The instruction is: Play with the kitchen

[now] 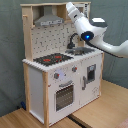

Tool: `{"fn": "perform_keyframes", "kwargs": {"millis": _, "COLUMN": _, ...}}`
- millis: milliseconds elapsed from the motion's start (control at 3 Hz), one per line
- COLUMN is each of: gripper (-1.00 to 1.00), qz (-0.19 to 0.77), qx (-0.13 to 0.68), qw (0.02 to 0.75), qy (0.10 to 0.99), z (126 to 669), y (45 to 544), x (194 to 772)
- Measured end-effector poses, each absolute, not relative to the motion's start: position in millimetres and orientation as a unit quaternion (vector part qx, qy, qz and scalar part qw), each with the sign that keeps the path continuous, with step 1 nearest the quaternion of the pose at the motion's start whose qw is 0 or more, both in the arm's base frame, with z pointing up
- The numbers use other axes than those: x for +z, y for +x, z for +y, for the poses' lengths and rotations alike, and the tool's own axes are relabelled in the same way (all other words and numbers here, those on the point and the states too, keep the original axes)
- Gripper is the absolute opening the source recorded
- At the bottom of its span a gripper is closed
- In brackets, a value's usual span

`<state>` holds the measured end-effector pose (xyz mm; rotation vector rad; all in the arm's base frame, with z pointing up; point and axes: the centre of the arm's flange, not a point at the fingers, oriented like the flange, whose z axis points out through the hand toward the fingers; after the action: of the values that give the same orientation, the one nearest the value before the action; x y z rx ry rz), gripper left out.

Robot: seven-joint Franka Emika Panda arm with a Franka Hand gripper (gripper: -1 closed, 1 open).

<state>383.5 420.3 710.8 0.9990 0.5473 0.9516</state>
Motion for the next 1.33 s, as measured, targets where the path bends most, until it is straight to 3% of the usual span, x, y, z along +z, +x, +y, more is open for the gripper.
{"fn": "perform_keyframes", "kwargs": {"millis": 1333, "gripper": 1.00, "qz": 0.092, "qx": 0.512, "qw": 0.688, "qy": 0.505, "z": 411, "y": 419, "x": 699}}
